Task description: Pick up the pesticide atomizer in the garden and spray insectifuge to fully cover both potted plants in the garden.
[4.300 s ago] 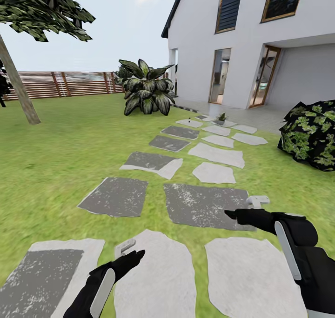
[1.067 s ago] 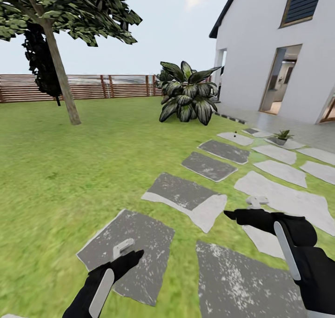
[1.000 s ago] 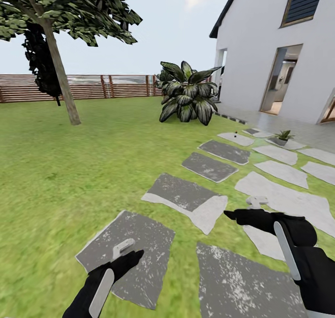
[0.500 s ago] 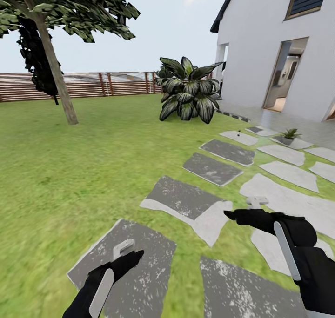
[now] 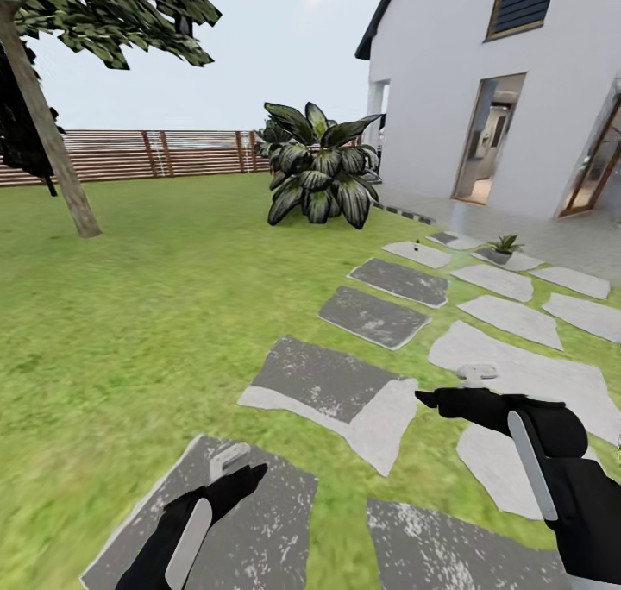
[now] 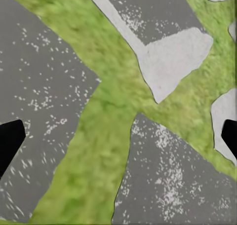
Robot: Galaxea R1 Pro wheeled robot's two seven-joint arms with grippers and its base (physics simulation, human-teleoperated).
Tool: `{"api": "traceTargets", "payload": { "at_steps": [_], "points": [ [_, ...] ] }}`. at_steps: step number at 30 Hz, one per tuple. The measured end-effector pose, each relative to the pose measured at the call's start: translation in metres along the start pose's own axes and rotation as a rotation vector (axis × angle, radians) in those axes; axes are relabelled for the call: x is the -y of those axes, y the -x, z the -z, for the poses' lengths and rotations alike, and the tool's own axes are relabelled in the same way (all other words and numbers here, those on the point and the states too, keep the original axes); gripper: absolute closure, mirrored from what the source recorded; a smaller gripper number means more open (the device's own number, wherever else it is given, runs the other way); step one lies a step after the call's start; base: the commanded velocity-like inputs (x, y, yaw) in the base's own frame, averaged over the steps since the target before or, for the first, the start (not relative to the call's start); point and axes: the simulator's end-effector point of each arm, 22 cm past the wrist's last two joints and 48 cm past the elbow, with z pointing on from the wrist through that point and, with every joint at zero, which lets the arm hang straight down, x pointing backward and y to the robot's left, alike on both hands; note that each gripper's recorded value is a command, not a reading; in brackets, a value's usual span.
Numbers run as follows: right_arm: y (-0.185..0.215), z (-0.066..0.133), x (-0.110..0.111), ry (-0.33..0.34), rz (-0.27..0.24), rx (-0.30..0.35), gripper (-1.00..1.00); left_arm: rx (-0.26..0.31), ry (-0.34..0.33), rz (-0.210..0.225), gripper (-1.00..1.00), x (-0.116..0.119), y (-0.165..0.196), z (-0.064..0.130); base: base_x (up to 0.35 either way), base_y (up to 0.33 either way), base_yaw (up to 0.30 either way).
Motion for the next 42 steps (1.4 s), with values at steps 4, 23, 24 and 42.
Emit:
{"api": "traceTargets", "payload": {
  "at_steps": [4,23,24,42],
  "points": [
    [-0.001,0.0,0.0,0.0,0.0,-0.001,-1.0,0.001,-0.002,0.001,-1.0,0.001,0.0,0.0,0.33,0.156,-0.277],
    [0.001,0.001,0.004,-0.007,0.001,0.001,-1.0,0.001,-0.01,0.013,-1.0,0.005,0.001,0.001,0.242,0.093,-0.26],
    [0.0,0.001,0.004,-0.008,0.002,0.0,-1.0,0.001,-0.01,0.012,-1.0,0.006,0.001,0.001,0.314,0.083,-0.111],
    [0.02,0.001,-0.006,0.012,-0.004,0.035,-1.0,0.012,-0.026,0.001,-1.0,0.012,0.005,0.001,0.323,0.086,-0.017]
  ]
}}
